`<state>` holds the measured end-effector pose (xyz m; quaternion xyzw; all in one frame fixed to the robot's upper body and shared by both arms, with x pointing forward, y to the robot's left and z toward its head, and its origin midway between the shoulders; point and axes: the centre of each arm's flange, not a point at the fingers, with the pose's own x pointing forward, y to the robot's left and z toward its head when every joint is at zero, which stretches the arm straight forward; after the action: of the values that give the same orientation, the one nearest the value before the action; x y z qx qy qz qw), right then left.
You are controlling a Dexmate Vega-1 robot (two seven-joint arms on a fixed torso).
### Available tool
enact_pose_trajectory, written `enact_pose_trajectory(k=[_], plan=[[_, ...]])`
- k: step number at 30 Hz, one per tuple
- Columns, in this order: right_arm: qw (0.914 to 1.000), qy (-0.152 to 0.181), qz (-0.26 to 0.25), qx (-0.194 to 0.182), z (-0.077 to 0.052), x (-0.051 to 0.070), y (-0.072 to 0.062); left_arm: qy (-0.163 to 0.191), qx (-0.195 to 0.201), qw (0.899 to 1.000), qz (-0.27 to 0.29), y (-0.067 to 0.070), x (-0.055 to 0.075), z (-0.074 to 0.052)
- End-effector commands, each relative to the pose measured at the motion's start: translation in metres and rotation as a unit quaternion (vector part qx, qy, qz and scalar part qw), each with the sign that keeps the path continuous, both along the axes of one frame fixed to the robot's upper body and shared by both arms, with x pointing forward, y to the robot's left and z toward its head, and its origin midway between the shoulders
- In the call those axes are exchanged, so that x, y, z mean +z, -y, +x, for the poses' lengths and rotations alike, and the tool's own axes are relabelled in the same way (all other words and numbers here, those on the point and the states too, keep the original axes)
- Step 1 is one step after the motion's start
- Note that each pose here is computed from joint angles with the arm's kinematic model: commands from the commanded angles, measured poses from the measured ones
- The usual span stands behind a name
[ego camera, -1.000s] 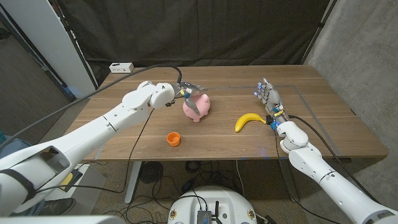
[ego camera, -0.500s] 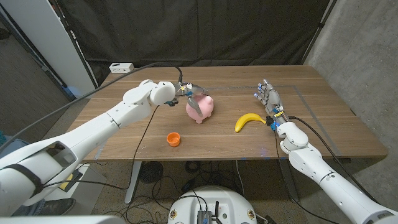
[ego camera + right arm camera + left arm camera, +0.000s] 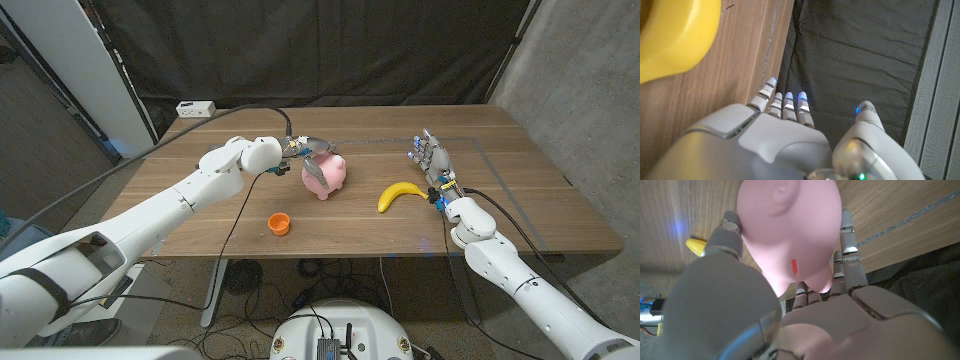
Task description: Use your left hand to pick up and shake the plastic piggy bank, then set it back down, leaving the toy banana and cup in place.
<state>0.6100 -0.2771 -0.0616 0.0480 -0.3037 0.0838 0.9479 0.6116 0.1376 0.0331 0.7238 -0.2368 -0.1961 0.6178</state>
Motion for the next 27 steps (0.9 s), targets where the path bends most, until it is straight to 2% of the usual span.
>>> enact_pose_trajectory(k=[1, 8, 20, 27], plan=[[1.0000, 0.001, 0.002, 0.007, 0.000, -0.001, 0.000, 0.005, -0.021, 0.996, -0.091, -0.012, 0.010, -0.005], [0.9999, 0.002, 0.005, 0.009, -0.001, -0.002, 0.000, -0.002, -0.032, 0.991, -0.134, -0.018, 0.018, -0.008], [0.9999, 0.005, 0.012, 0.010, -0.003, -0.002, 0.001, 0.010, -0.045, 0.977, -0.206, -0.036, 0.036, -0.016], [0.9998, 0.005, 0.015, 0.011, -0.003, -0.003, 0.002, 0.011, -0.062, 0.964, -0.259, -0.046, 0.038, -0.018]])
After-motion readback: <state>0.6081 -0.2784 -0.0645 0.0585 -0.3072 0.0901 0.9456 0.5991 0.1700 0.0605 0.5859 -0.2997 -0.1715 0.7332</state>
